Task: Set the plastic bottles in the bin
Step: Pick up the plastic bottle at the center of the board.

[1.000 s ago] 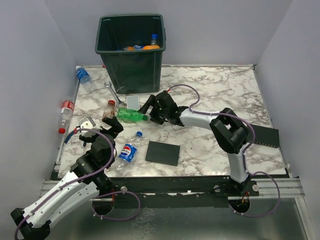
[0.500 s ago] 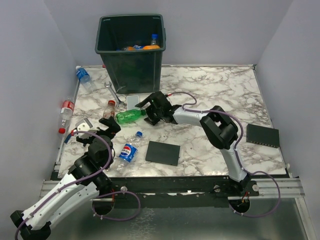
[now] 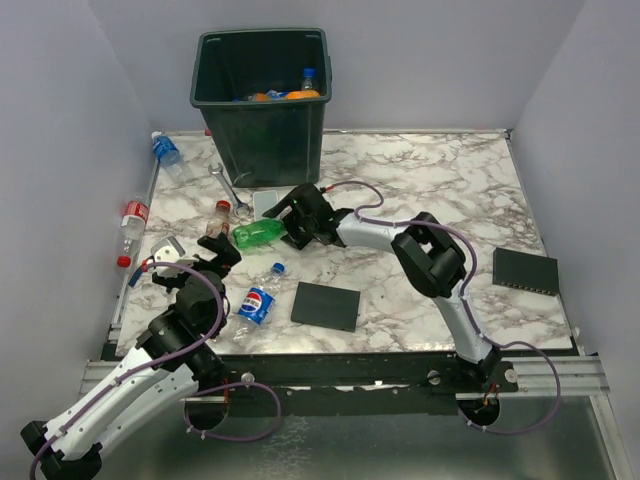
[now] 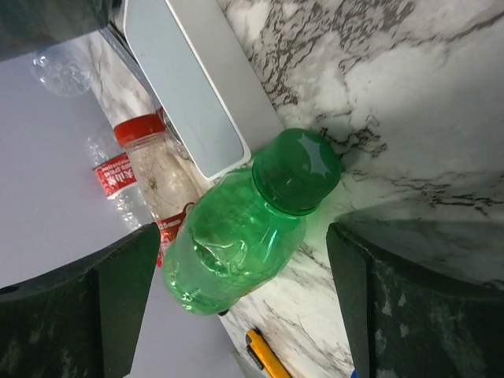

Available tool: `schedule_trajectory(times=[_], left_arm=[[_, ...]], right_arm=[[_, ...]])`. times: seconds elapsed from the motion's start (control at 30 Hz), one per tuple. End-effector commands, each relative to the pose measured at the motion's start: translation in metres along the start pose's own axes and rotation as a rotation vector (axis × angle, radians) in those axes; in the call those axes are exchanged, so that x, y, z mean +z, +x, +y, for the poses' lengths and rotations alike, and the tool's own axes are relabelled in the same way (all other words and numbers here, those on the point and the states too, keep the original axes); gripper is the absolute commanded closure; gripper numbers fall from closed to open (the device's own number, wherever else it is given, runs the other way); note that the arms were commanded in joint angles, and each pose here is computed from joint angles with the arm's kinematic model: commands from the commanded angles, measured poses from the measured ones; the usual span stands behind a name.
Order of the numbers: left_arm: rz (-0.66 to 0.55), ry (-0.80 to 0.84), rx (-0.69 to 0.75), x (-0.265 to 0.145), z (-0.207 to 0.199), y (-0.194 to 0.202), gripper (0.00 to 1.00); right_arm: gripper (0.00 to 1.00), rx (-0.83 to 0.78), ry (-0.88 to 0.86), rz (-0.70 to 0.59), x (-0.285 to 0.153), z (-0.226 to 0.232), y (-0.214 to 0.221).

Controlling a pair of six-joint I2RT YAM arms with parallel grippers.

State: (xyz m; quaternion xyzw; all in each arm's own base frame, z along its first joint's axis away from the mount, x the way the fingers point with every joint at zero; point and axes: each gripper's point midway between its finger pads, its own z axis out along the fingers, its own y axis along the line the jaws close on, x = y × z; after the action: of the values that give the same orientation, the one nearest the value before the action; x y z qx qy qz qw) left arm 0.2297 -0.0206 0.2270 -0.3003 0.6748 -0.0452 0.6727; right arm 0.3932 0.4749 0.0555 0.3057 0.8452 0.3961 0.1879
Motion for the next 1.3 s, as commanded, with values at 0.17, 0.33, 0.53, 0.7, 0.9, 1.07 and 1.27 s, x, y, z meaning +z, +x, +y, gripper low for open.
schedule_trajectory(times=[0.17,0.33,0.53,0.7,0.9,1.07,1.27], left_arm=[[0.010,-0.011,0.021,0.001,0.004,0.005,0.01],[0.010,-0.007,0.015,0.000,0.003,0.005,0.01],[0.026,0.019,0.010,-0.001,-0.002,0.006,0.01],[0.061,0.067,0.016,-0.001,-0.013,0.012,0.01],[0.106,0.139,0.030,0.000,-0.037,0.023,0.01],[0.175,0.203,0.062,0.004,-0.066,0.042,0.01],[0.254,0.252,0.107,0.006,-0.090,0.063,0.01]], right_arm=[[0.28,-0.063,0.164,0.060,0.020,-0.068,0.025],[0.50,-0.084,0.152,0.030,0.012,-0.074,0.019],[0.64,-0.253,0.045,-0.053,-0.035,-0.051,-0.011],[0.68,-0.584,0.027,-0.203,-0.122,-0.060,-0.072],[0.69,-0.822,0.269,-0.226,-0.215,-0.120,-0.144],[0.70,-0.913,0.483,-0.271,-0.247,-0.148,-0.171],[0.71,-0.974,0.385,-0.377,-0.249,-0.143,-0.177]])
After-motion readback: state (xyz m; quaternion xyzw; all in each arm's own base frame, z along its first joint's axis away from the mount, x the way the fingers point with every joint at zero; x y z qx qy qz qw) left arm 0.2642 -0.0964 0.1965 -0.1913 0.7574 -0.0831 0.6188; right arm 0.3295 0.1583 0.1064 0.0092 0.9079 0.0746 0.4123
